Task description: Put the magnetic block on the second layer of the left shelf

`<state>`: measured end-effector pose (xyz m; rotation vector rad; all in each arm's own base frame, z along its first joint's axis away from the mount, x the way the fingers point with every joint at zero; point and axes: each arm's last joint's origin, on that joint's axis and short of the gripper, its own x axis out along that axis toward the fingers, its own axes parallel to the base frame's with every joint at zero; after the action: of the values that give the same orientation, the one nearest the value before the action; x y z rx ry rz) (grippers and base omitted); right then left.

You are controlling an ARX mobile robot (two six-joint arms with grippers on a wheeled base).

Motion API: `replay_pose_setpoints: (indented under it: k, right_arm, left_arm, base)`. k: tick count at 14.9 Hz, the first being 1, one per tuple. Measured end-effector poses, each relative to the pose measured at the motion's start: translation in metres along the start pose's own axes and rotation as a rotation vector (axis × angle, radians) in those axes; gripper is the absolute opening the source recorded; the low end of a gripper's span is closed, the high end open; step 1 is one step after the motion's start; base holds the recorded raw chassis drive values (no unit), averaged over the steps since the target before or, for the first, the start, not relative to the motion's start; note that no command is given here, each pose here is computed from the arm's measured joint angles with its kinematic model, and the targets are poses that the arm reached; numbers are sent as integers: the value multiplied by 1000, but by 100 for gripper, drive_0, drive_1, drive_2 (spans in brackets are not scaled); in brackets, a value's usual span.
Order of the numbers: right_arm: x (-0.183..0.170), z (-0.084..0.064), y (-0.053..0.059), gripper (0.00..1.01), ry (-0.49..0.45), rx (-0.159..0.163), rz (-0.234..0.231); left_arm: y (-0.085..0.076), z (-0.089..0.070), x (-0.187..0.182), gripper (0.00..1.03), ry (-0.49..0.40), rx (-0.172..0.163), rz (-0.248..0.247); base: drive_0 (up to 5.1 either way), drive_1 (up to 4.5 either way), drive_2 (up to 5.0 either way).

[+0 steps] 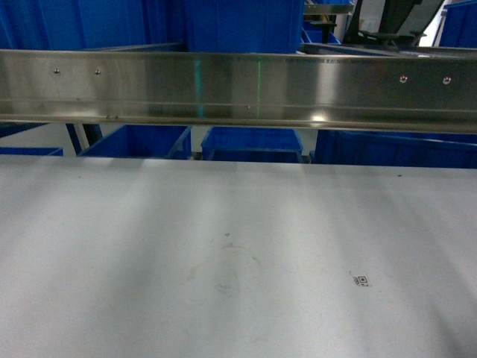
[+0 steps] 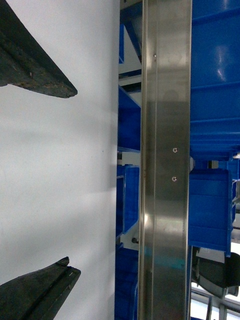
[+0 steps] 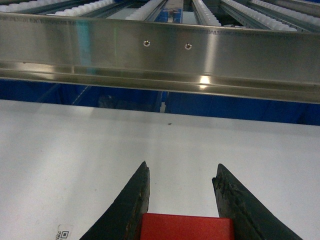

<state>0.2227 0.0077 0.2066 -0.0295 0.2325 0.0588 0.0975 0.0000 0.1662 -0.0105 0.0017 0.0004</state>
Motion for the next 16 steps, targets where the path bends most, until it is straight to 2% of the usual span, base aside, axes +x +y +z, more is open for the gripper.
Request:
replay_pose_setpoints:
  k: [3,16]
  right_arm:
    - [0,0,0,33,0,3,0]
    - [0,0,-1,33,1,7,-4]
  left_arm:
    - [0,0,0,98,0,0,0]
    - [0,0,0,98,0,0,0]
  base:
    - [0,0,0]
    - [-482,261,261]
